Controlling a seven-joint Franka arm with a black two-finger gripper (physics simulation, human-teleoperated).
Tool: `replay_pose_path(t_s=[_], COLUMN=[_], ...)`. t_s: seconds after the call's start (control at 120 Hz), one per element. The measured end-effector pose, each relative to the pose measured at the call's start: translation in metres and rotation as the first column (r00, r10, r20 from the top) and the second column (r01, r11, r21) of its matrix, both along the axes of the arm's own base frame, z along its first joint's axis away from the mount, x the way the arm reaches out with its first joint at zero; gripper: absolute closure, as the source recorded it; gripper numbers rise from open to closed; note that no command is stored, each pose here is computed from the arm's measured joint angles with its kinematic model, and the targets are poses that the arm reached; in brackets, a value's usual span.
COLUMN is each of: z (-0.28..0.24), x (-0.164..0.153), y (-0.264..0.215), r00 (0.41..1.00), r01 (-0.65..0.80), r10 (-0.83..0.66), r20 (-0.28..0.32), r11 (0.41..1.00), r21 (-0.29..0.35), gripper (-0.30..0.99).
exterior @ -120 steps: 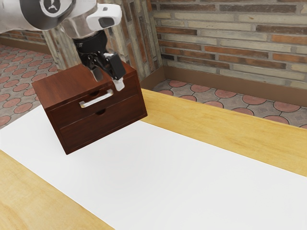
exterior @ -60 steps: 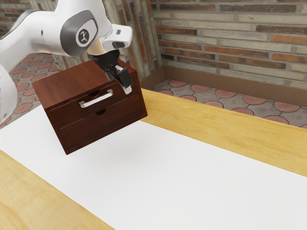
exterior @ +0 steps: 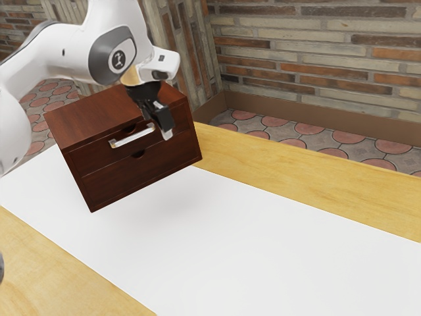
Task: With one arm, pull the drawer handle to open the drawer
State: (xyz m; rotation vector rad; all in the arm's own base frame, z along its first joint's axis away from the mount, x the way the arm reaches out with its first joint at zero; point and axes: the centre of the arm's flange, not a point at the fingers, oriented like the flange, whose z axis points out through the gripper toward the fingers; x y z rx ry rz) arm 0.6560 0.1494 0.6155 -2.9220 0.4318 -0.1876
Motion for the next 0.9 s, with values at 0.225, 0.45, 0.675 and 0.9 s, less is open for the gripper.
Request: replay_pose_path(t_s=[0.225, 0.45, 0.675, 0.9], z=[-0.013, -0.027, -0.034, -0.032], x=[-0.001, -0.001, -0.002, -0.001], y=[0.01, 0.028, 0.038, 0.035], r00=[0.998, 0.994, 0.99, 0.988], r01=[-0.019, -0.056, -0.083, -0.1], r10=[0.021, 0.061, 0.091, 0.113], r20=[-0.054, -0.088, -0.103, -0.103], r11=[0.999, 0.997, 0.993, 0.987], r21=[0.038, 0.059, 0.087, 0.127], gripper=[0.0, 0.0, 0.0, 0.0])
